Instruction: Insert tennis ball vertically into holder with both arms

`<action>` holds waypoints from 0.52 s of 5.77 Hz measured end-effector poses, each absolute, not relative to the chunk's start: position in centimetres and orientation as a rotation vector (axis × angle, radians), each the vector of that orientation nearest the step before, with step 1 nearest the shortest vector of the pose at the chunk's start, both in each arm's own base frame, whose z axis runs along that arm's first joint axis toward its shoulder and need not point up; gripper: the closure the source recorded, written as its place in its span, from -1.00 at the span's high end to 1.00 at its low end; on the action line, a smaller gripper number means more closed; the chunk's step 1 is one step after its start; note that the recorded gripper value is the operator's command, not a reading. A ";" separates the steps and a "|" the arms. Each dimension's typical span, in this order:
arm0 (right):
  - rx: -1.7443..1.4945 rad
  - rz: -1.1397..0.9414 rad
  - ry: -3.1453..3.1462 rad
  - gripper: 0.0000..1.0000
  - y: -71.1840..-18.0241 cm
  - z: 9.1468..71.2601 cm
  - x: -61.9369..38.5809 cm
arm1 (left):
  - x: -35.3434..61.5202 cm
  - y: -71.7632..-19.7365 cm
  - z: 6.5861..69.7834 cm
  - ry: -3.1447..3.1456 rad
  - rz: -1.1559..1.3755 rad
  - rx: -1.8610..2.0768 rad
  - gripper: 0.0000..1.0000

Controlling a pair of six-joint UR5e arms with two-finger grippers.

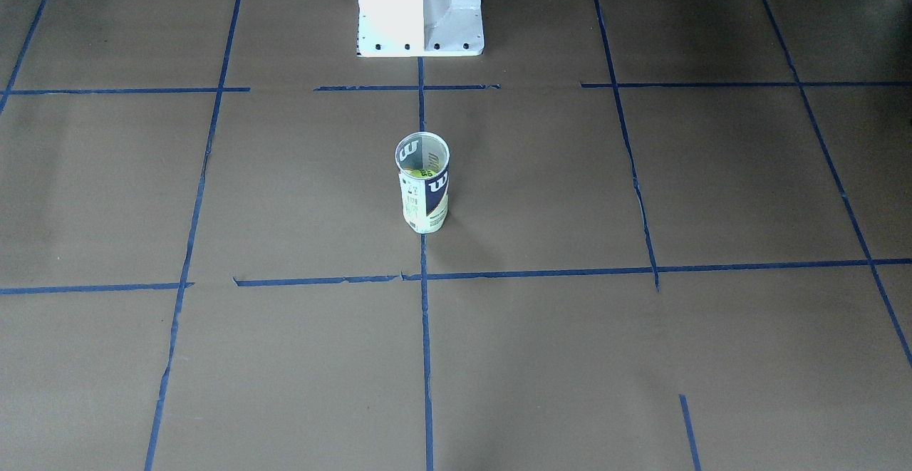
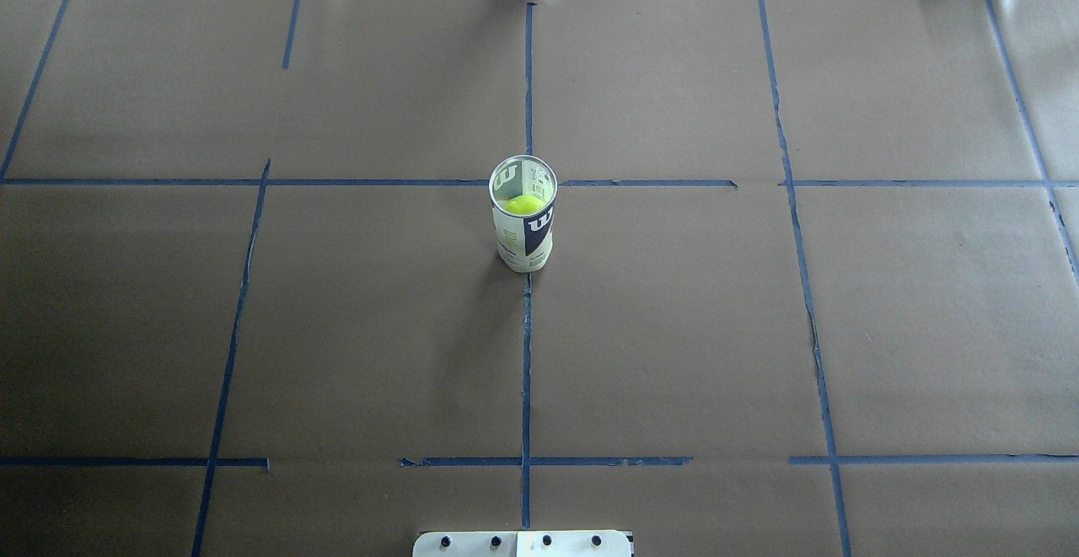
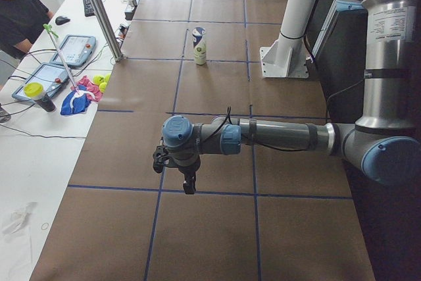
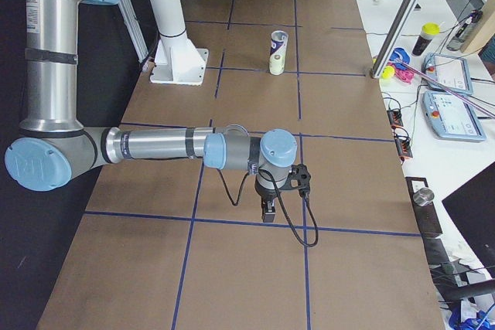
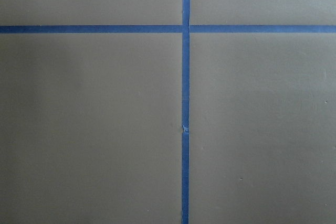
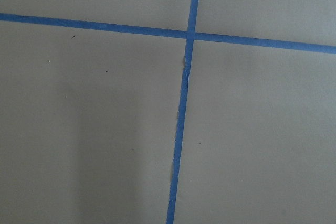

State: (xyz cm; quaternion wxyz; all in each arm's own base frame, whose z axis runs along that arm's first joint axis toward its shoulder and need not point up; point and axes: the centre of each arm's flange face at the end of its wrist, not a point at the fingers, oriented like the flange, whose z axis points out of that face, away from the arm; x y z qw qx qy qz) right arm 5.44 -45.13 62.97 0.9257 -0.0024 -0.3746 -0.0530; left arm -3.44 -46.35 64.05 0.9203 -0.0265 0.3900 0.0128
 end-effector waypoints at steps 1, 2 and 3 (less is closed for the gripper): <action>-0.005 -0.109 -0.768 1.00 -45.1 63.0 5.4 | -3.5 -46.3 64.2 0.799 0.026 -0.058 1.00; -0.005 -0.109 -0.768 1.00 -45.1 63.0 5.4 | -3.5 -46.2 64.5 0.796 0.026 -0.062 1.00; -0.006 -0.109 -0.768 1.00 -45.1 63.0 5.4 | -3.5 -46.2 64.6 0.794 0.025 -0.064 1.00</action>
